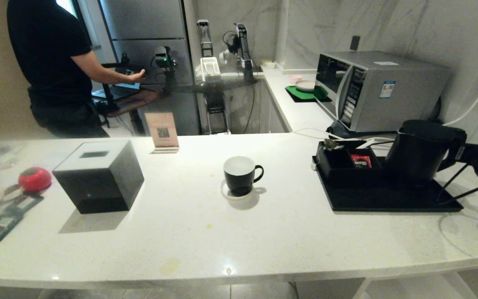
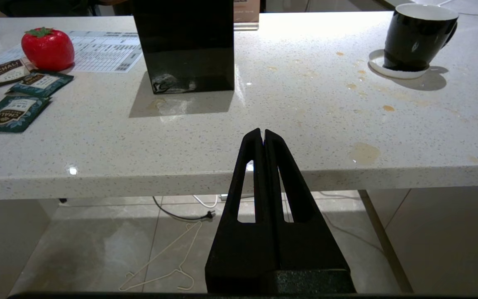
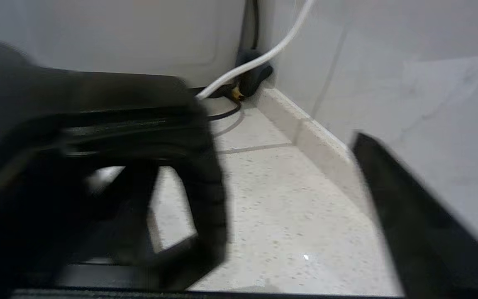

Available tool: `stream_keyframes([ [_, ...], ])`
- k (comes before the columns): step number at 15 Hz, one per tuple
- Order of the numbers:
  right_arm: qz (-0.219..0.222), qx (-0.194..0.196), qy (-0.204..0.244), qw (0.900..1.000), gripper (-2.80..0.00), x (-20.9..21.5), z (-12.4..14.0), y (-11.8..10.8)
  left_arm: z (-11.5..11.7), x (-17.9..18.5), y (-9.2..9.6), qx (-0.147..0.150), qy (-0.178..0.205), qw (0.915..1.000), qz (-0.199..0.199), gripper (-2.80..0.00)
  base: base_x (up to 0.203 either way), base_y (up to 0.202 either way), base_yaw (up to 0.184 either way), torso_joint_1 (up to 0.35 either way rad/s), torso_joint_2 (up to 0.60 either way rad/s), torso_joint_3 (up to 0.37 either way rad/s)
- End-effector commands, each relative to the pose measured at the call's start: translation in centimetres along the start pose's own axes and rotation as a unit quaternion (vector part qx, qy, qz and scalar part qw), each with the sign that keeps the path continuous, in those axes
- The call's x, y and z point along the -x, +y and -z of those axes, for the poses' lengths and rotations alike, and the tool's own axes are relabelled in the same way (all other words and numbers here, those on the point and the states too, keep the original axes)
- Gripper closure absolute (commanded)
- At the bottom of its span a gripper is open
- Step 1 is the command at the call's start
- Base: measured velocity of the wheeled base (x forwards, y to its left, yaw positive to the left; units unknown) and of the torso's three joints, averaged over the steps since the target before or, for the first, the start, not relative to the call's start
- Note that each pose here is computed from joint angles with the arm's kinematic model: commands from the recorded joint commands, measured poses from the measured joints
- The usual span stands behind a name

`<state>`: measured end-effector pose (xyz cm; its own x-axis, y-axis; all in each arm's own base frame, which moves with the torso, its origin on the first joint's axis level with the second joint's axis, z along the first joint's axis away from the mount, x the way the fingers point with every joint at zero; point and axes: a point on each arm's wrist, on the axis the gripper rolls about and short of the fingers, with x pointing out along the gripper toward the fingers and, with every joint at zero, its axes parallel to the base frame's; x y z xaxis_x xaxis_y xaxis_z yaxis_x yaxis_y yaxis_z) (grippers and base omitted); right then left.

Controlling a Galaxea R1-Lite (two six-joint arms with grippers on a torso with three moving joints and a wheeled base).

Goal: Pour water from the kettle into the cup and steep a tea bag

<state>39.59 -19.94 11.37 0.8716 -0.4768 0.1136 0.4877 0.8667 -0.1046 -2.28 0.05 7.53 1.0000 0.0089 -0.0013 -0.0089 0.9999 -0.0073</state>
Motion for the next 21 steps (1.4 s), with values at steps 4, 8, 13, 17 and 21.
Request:
stream_keyframes([
  [4, 0.001, 0.000, -0.008, 1.000, 0.00, 0.1, -0.5, 0.0, 0.0, 0.0, 0.0, 0.000, 0.001, 1.0000, 0.000, 0.00, 0.000, 0.000, 0.000, 0.000, 0.00, 0.000],
  [8, 0.001, -0.014, -0.013, 1.000, 0.00, 0.1, -0.9, 0.0, 0.0, 0.0, 0.0, 0.000, 0.000, 1.0000, 0.000, 0.00, 0.000, 0.000, 0.000, 0.000, 0.00, 0.000],
  [13, -0.003, -0.015, -0.016, 1.000, 0.00, 0.2, -1.1, 0.3, 0.0, 0.0, 0.0, 0.001, 0.001, 1.0000, 0.000, 0.00, 0.000, 0.000, 0.000, 0.000, 0.00, 0.000],
  [17, -0.006, -0.016, -0.018, 1.000, 0.00, 0.4, -1.5, 0.5, 0.0, 0.0, 0.0, 0.001, 0.000, 1.0000, 0.000, 0.00, 0.000, 0.000, 0.000, 0.000, 0.00, 0.000],
  [21, -0.005, -0.035, -0.026, 0.999, 0.00, 0.6, -2.3, 0.4, 0.0, 0.0, 0.0, 0.000, 0.001, 1.0000, 0.000, 0.00, 0.000, 0.000, 0.000, 0.000, 0.00, 0.000],
])
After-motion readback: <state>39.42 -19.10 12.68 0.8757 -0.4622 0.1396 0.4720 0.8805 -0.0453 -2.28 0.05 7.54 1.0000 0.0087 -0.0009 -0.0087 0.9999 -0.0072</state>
